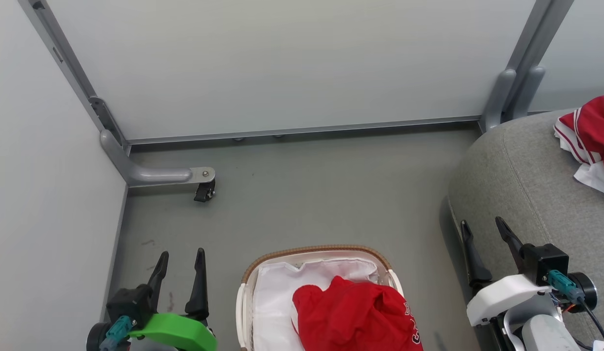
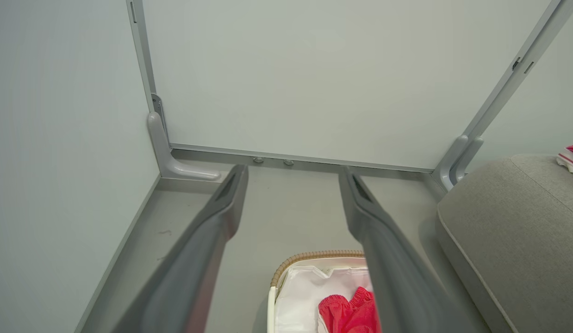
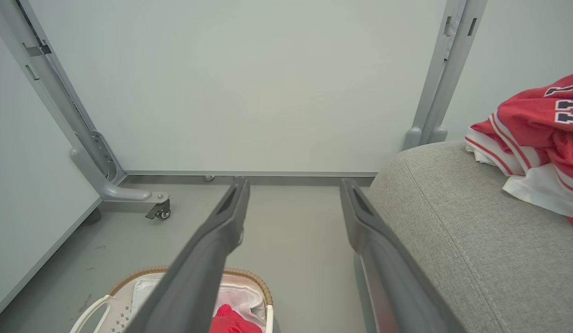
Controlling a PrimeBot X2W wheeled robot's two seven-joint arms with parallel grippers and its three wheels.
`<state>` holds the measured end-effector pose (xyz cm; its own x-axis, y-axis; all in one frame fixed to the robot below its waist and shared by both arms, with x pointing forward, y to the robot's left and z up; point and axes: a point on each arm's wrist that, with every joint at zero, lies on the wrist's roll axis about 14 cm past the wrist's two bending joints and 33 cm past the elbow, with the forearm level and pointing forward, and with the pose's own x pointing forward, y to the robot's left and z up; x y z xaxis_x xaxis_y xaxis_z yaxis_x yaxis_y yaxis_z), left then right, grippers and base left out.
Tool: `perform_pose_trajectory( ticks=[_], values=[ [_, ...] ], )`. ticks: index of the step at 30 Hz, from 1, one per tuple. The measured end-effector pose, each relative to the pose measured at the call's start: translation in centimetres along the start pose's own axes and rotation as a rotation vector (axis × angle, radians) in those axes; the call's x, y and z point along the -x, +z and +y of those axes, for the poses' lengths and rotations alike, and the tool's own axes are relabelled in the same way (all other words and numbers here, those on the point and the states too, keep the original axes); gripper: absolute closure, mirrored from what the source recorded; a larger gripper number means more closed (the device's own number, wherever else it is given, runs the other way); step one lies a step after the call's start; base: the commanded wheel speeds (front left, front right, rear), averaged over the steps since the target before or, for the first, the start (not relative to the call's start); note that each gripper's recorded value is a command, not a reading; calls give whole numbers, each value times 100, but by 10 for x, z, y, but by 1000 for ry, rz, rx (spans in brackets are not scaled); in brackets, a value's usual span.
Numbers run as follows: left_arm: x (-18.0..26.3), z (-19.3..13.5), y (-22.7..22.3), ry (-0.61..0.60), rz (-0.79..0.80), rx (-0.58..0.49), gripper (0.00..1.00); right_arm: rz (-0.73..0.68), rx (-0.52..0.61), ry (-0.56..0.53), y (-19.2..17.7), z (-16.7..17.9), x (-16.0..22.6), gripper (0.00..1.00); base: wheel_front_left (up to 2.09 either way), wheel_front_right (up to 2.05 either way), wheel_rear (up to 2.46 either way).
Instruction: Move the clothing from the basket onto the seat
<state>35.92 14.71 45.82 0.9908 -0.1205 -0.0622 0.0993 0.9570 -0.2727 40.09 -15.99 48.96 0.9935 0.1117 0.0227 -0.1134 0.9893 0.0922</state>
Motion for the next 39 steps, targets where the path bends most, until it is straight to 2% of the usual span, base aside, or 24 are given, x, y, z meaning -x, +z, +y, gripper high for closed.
perform_pose_trajectory(
  ticks=[13,23,31,39],
  values=[
    [-6,-9,-10,-33,34,-3,0,7,0,-4,-3,-2,-4,0,0,0,0],
    [-46,-57,-27,-213,98,-83,0,3,13,-36,-4,-16,-20,0,0,0,0],
    [-77,-108,-77,-420,247,-160,0,4,28,-64,-10,-31,-46,0,0,0,0],
    [-86,-129,-155,-569,469,-216,0,35,29,-103,-31,-52,-67,0,0,0,0]
  ],
)
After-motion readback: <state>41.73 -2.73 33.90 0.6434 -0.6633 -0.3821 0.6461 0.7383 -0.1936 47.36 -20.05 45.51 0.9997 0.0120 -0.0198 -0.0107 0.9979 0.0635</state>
